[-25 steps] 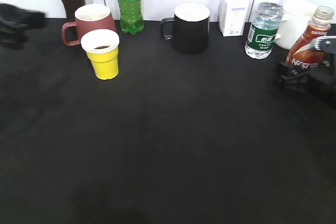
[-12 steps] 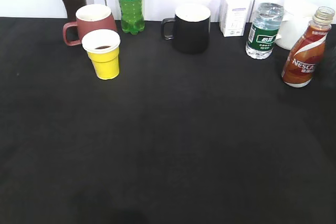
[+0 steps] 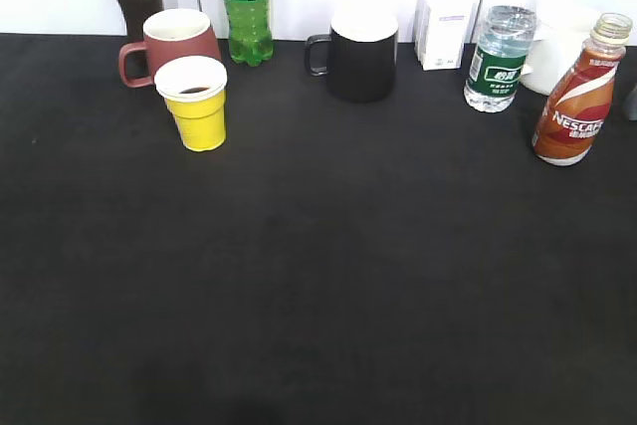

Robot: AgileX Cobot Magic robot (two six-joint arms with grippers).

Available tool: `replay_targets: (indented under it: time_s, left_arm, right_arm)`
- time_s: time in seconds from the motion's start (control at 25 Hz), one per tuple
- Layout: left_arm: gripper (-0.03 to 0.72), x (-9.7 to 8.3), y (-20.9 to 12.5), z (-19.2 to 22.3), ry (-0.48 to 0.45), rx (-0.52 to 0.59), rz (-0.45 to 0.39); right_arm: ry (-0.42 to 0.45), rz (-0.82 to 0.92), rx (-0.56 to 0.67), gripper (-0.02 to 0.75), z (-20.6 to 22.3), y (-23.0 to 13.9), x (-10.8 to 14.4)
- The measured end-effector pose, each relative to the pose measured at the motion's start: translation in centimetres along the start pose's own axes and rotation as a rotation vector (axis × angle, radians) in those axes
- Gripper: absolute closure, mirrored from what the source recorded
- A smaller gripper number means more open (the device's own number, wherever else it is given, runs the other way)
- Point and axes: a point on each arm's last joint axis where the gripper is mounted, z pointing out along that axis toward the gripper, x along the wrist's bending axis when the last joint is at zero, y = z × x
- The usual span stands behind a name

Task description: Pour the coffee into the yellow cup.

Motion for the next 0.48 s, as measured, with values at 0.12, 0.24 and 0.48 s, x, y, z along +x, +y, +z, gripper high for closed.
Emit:
replay_targets:
  time_s: [0.12,0.24,0.48]
  left_arm:
    - [0.175,0.0,-0.2,-0.5,-0.003,-0.033,0.014]
    - [0.202,0.1,-0.3,-0.6,-0.003,-0.039,0.017]
    - [0.211,0.0,0.0,0.1,-0.01,-0.109,0.058]
  right_arm:
    - [0.003,-0.04,-0.092,0.161,-4.1,-5.1,-0.3]
    - [-0.01,-0.057,-0.121,0.162,-4.8,-10.0,-1.0]
    - [-0.013,-0.062,-0.176,0.162,-3.7,-11.5,-1.3]
